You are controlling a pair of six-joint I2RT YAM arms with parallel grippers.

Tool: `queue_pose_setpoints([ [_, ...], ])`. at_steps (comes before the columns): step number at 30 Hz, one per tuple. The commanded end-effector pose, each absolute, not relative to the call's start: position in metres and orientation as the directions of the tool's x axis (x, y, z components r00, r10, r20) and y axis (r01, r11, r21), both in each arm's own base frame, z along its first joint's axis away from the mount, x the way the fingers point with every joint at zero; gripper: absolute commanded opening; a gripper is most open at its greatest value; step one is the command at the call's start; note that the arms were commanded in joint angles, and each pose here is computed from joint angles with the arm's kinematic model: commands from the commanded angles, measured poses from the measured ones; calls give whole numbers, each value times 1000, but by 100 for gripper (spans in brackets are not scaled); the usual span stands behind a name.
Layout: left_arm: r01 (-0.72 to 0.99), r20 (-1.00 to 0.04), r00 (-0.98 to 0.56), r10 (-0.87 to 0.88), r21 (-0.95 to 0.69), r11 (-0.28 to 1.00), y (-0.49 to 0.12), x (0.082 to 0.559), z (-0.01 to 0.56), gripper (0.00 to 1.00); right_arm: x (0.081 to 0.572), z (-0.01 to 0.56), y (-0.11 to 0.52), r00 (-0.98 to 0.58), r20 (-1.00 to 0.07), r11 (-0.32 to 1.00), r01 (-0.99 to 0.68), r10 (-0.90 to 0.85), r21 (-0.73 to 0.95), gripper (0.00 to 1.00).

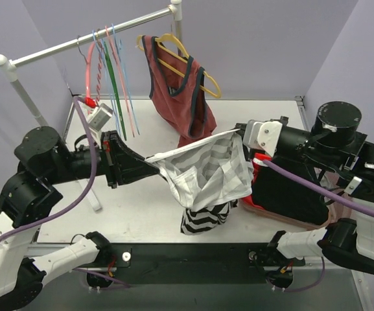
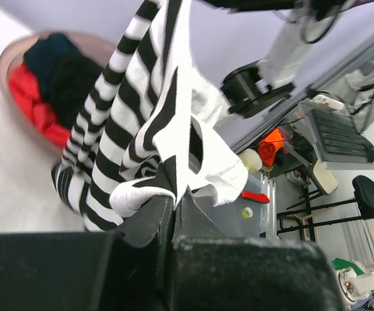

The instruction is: Place the tank top on the hanger

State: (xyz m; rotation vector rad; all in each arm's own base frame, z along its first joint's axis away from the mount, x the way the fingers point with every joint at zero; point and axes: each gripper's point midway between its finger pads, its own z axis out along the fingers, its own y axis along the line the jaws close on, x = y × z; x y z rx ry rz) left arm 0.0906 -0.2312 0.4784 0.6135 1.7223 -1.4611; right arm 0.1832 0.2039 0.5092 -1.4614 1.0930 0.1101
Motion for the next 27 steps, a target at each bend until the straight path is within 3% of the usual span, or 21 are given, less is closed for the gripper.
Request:
queue_pose_setpoints([
  [1, 850, -846, -503, -177, -521, 76, -228, 67, 533, 0, 185, 518, 206, 519, -669, 231, -671, -531, -704, 0],
  [4, 854, -848, -494, -191, -514, 76, -225, 65, 537, 0, 183, 503, 214, 475, -710, 225, -725, -521, -651, 0],
  [9, 809, -814, -553, -178, -576, 119, -232, 79, 497, 0, 183, 441, 233, 343, -756, 173, -843, -558, -510, 0],
  [13, 743, -769, -619, -161, -639, 197, -233, 91, 447, 0, 208, 384, 242, 194, -760, 266, -860, -620, -436, 2],
  [14, 726, -757, -636, -153, -653, 216, -234, 93, 435, 0, 220, 375, 239, 155, -755, 321, -837, -638, -443, 7],
  [15, 676, -723, -677, -137, -685, 270, -237, 103, 406, 0, 230, 366, 237, 121, -750, 368, -813, -651, -451, 22],
  [18, 585, -663, -734, -148, -728, 359, -236, 116, 365, 0, 273, 330, 220, -74, -715, 542, -708, -695, -453, 42],
  [21, 466, -571, -807, -150, -772, 432, -238, 126, 309, 0, 296, 305, 203, -273, -727, 671, -662, -630, -334, 46],
  [23, 369, -504, -847, -170, -787, 495, -238, 135, 268, 0, 297, 286, 199, -328, -704, 678, -674, -630, -293, 49],
  [27, 257, -456, -858, -236, -779, 572, -239, 160, 221, 0, 284, 265, 209, -324, -696, 628, -742, -641, -233, 68],
])
